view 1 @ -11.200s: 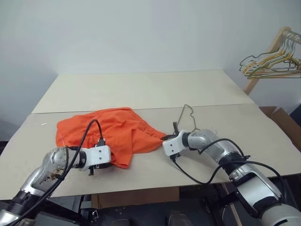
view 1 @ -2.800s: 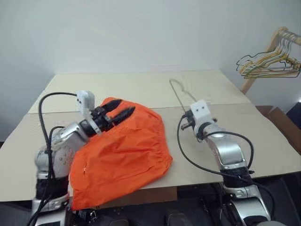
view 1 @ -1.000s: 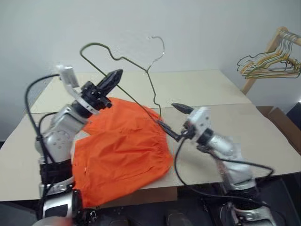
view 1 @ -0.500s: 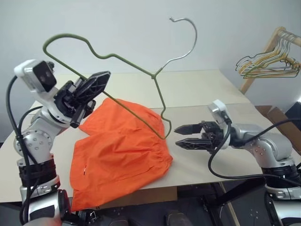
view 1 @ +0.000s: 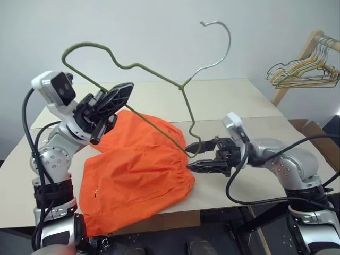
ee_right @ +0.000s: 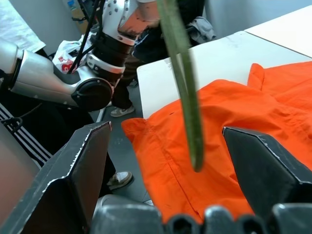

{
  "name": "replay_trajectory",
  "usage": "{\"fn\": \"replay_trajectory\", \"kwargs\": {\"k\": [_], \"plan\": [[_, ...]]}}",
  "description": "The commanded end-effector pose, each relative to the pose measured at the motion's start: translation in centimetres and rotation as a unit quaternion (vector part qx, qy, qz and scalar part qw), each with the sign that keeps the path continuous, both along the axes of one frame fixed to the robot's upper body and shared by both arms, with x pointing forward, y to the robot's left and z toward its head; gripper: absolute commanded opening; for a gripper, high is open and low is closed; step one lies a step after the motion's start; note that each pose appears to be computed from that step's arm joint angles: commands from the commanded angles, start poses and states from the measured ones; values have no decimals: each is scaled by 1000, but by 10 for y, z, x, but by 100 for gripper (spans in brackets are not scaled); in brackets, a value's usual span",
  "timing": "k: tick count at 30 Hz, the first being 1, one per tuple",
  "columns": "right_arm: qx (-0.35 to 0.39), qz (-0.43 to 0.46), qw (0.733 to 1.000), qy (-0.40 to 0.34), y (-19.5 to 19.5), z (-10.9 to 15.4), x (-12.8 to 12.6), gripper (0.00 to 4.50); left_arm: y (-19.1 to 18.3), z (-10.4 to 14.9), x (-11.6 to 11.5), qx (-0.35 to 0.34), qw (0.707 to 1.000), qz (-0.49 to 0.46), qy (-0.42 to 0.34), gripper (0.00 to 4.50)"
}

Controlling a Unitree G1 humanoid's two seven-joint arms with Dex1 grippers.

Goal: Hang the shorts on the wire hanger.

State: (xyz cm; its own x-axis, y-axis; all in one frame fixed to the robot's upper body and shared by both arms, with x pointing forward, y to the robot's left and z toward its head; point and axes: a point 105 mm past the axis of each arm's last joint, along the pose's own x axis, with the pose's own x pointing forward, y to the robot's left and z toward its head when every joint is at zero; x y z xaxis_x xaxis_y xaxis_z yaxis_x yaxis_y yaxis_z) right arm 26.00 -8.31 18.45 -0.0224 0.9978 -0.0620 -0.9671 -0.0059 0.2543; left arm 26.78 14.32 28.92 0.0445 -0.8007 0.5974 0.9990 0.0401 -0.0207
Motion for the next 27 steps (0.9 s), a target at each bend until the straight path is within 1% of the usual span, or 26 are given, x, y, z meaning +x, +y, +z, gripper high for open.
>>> {"fn": "replay_trajectory", "kwargs": {"k": [1,2,4,5,6,8,9,10,15,16,18,20,21,22,24,27], "plan": [[11,5,1000,-17,4,10,-1,301,-2,8,-3,-1,1000,-1,-23,0],[11,-1,1000,-16,4,10,1,271,-2,7,-3,-1,1000,0,-21,0],[12,-6,1000,-15,3,10,2,189,-2,6,-3,-1,1000,1,-18,0],[12,-7,1000,-15,3,10,2,164,-2,5,-3,-1,1000,1,-17,0],[13,-8,1000,-16,4,9,3,113,-3,3,-3,4,1000,6,-19,0],[14,-9,1000,-15,5,9,3,55,-3,-2,-2,10,1000,13,-16,0],[14,-11,1000,-15,6,8,4,14,-4,-4,-2,14,1000,14,-13,0],[14,-12,1000,-15,6,8,4,3,-4,-7,-2,18,1000,13,-11,0],[21,-11,1000,-14,8,9,3,3,-7,-20,3,37,999,21,10,0],[21,-11,1000,-14,8,9,3,0,-9,-23,7,43,998,30,18,26],[37,-17,999,-7,6,14,2,0,-14,-40,19,90,992,63,56,77],[50,-31,998,-1,2,18,2,0,-17,-65,27,158,980,94,80,137],[53,-36,998,2,0,19,2,0,-17,-75,28,184,974,102,86,175],[52,-49,997,9,-6,19,2,0,-16,-92,28,227,963,107,94,204],[44,-69,996,21,-16,16,0,0,-13,-119,24,292,945,112,99,267],[16,-99,993,63,-39,3,-10,0,-7,-144,17,359,921,114,101,362]]}}
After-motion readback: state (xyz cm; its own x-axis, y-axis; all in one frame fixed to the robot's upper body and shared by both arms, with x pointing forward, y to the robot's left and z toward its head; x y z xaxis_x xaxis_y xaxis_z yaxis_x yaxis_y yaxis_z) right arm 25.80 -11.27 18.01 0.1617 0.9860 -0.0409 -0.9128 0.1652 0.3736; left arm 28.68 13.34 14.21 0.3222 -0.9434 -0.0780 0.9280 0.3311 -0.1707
